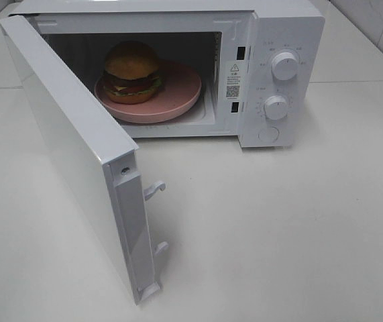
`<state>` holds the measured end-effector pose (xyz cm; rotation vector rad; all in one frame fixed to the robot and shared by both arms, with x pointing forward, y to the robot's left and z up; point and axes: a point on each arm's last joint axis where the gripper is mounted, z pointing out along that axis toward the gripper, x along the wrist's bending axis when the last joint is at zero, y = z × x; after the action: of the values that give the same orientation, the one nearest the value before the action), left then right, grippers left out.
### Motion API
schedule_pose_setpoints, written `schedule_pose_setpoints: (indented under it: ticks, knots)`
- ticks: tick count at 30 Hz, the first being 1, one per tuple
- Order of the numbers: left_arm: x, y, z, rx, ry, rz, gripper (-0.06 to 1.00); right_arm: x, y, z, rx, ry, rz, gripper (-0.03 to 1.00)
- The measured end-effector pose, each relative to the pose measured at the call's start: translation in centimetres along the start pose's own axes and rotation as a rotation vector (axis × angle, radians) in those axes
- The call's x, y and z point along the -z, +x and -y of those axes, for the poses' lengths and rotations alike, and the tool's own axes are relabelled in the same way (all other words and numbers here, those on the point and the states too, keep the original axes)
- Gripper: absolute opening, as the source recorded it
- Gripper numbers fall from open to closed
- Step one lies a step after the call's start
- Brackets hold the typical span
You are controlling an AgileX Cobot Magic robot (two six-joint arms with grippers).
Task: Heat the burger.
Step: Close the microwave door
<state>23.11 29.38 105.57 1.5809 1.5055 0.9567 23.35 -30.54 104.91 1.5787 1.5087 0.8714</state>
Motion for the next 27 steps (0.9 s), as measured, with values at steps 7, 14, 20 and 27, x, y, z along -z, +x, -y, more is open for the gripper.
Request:
schedule_pose_setpoints:
  ticks: [7,14,20,27]
  knots:
    - [-0.1,-0.1,-0.1,0.005,0.005,0.008,0.98,0.0,0.0,0.0,0.0,0.0,0.0,0.69]
    - [-0.2,0.1,-1.8,0.011,-0.053,0.005,0.96,0.0,0.0,0.0,0.0,0.0,0.0,0.69]
    - [-1.3,0.3,-3.6,0.036,-0.113,-0.003,0.61,0.0,0.0,0.0,0.0,0.0,0.0,0.69]
    - [-3.5,0.8,-5.7,0.069,-0.153,-0.015,0.11,0.0,0.0,0.0,0.0,0.0,0.0,0.69]
